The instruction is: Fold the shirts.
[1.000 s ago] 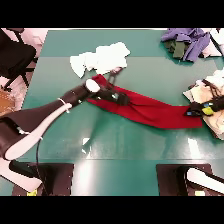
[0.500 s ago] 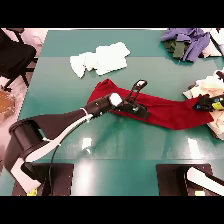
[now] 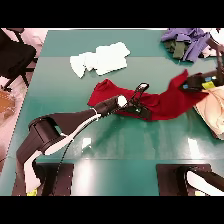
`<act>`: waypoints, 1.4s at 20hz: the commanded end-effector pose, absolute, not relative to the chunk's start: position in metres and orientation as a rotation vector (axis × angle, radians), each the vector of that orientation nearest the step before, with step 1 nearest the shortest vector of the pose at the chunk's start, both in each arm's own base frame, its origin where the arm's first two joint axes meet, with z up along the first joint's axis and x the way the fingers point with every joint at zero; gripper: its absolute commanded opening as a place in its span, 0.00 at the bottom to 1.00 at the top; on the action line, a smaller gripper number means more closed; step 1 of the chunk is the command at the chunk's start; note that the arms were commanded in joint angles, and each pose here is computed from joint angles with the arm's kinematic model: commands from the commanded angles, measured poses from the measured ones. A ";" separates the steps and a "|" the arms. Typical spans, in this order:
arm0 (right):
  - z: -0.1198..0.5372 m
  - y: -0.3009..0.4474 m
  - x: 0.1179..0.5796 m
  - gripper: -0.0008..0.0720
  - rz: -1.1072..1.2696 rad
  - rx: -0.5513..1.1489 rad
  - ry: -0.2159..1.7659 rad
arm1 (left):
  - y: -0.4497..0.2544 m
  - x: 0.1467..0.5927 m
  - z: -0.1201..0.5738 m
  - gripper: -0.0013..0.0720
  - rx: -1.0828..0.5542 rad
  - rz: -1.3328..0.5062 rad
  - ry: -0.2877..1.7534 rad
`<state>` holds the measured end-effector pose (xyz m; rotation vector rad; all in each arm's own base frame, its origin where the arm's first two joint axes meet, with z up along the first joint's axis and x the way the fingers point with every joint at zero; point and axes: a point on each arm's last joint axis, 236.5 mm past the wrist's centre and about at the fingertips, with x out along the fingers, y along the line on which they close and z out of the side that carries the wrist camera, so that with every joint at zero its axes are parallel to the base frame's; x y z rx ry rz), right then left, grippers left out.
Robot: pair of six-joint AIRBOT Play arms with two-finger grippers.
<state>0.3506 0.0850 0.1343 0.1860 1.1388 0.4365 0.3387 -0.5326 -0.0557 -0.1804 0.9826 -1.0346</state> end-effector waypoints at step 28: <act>0.051 0.406 0.436 0.77 0.658 0.718 1.075 | -0.169 0.454 0.233 0.05 0.051 -0.378 0.762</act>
